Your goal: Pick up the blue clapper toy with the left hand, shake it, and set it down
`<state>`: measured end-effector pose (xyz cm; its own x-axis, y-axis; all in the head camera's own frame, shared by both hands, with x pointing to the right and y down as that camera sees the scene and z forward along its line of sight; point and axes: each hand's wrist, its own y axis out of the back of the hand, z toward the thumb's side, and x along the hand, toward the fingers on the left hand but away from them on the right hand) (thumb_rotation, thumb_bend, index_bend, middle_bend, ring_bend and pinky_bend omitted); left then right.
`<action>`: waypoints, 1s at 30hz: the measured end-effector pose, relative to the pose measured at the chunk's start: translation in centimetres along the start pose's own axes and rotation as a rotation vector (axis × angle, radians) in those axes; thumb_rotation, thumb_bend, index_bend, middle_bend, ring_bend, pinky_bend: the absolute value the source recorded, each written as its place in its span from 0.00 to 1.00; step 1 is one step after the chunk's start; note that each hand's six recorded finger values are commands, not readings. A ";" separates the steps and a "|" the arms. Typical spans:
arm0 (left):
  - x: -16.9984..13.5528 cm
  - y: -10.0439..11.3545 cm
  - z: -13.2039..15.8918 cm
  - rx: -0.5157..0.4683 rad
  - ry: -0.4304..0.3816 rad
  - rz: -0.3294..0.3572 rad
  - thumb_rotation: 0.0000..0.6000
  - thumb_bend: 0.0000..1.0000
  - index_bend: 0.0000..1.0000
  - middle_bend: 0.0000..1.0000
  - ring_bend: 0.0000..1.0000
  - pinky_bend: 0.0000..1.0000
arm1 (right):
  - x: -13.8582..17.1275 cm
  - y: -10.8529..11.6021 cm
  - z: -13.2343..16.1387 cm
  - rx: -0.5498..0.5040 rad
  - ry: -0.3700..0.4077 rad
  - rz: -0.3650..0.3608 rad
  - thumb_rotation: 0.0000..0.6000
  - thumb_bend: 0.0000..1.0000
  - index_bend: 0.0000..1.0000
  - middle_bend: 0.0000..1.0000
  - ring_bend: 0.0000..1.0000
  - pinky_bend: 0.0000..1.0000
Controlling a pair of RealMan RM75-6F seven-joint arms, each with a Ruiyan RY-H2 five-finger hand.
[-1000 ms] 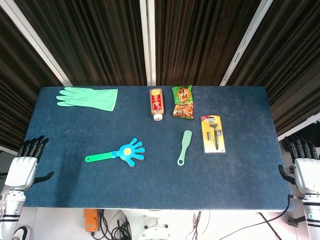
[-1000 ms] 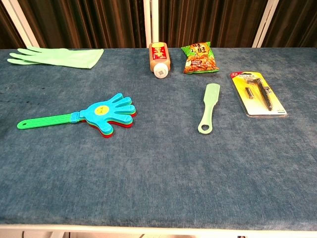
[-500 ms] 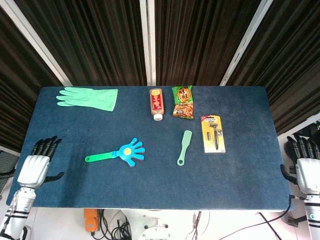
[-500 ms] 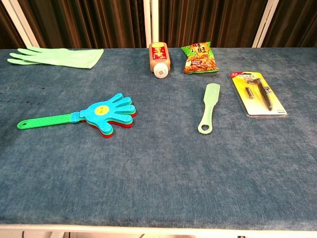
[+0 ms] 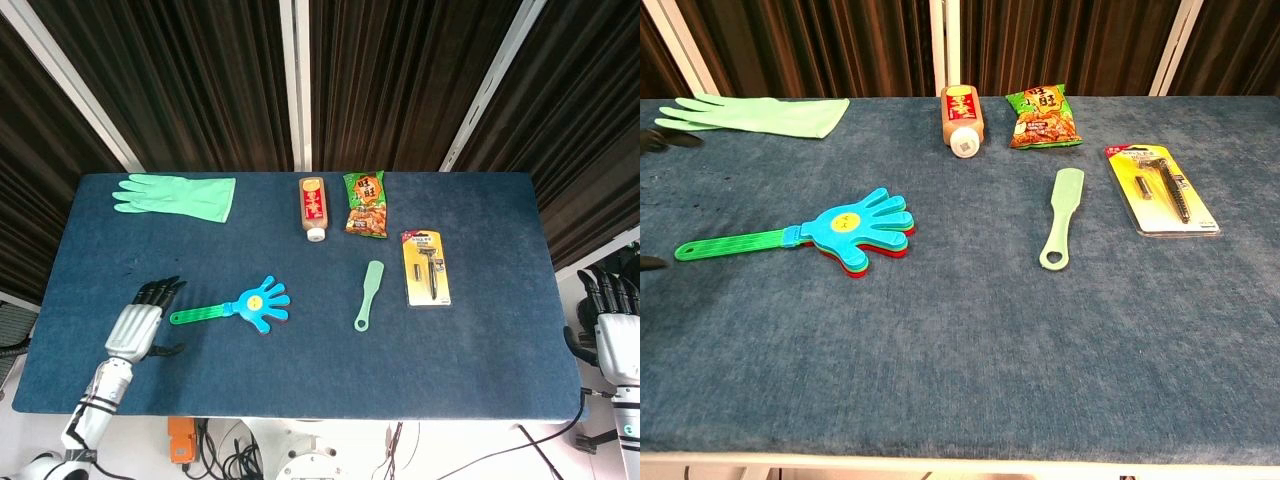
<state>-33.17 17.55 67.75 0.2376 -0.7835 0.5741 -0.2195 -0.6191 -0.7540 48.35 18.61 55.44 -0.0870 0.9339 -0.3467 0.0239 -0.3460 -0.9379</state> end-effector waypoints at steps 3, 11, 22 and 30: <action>1.5 -1.0 1.0 -0.013 -0.017 -0.028 1.00 0.17 0.12 0.02 0.00 0.00 | -0.1 0.2 -0.3 -0.002 -0.002 0.000 1.00 0.27 0.00 0.00 0.00 0.00; 3.9 -3.1 1.4 -0.046 -0.005 -0.081 1.00 0.21 0.14 0.02 0.00 0.00 | -0.1 0.5 -0.6 0.001 -0.001 0.002 1.00 0.27 0.00 0.00 0.00 0.00; 6.6 -5.3 3.0 -0.095 -0.011 -0.118 1.00 0.24 0.22 0.02 0.00 0.00 | -0.1 0.6 -0.7 0.008 -0.010 0.004 1.00 0.27 0.00 0.00 0.00 0.00; 7.6 -5.7 2.9 -0.121 0.008 -0.131 1.00 0.30 0.31 0.03 0.00 0.00 | -0.2 0.4 -0.9 0.007 -0.016 0.011 1.00 0.27 0.00 0.00 0.00 0.00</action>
<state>-27.37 15.33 75.48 0.2642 -0.6958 0.6679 -0.2997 -0.7174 -0.6289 49.26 18.41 55.16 -0.1026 0.9287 -0.3564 0.0179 -0.3565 -0.9341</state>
